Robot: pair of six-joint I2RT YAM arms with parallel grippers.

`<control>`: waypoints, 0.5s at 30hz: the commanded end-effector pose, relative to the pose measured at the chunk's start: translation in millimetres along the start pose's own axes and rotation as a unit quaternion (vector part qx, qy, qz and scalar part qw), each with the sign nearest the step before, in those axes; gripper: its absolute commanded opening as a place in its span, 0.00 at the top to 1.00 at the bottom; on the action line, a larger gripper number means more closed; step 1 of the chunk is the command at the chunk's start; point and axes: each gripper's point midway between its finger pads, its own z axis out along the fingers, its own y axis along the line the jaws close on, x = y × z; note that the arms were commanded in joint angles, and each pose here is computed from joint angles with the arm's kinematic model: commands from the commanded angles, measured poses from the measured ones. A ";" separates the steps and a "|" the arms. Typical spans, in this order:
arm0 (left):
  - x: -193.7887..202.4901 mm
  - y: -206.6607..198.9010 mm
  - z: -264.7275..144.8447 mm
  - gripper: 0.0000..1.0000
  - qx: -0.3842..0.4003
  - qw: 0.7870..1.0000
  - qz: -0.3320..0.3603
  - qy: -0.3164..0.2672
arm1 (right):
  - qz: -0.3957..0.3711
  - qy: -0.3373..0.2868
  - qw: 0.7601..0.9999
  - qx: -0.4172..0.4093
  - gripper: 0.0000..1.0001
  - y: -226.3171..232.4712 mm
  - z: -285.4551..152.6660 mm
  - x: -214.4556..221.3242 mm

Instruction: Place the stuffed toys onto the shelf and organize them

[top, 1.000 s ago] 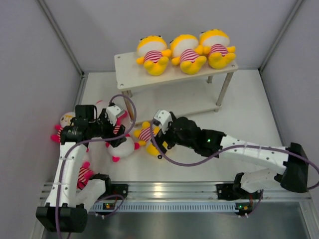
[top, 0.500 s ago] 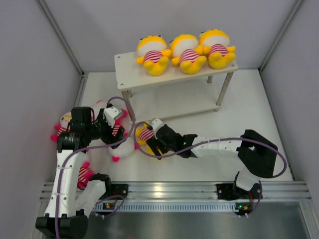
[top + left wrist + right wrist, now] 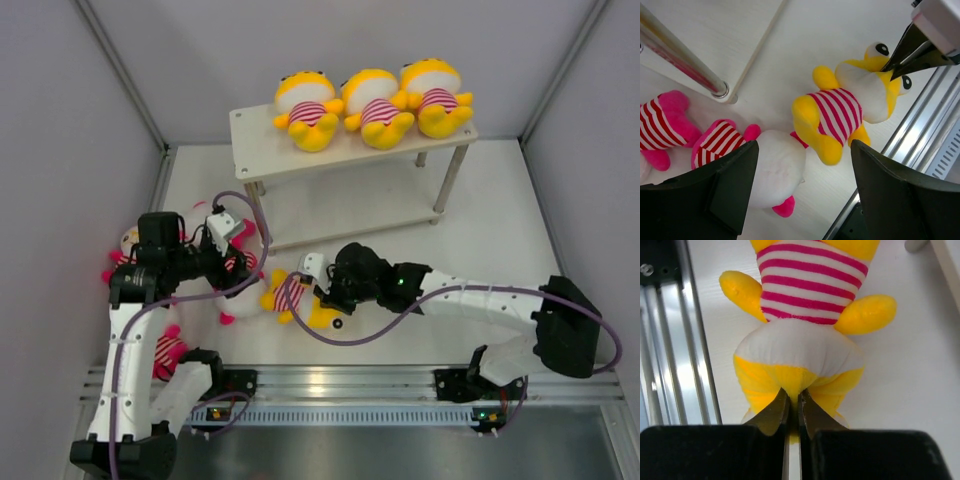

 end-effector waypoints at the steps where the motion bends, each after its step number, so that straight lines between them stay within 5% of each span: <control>1: -22.7 -29.1 -13.2 0.20 0.057 0.997 0.033 -0.039 | -0.161 -0.050 0.982 -0.080 1.00 11.6 -41.4 -50.5; 8: -4.9 -50.2 -18.0 0.19 0.103 0.986 0.125 -0.035 | -0.229 0.023 0.961 -0.154 1.00 9.5 -59.3 -53.0; 15: 19.1 -48.1 -11.3 0.06 0.117 0.979 0.167 -0.004 | -0.305 -0.008 0.943 -0.132 1.00 -7.5 -79.2 -82.4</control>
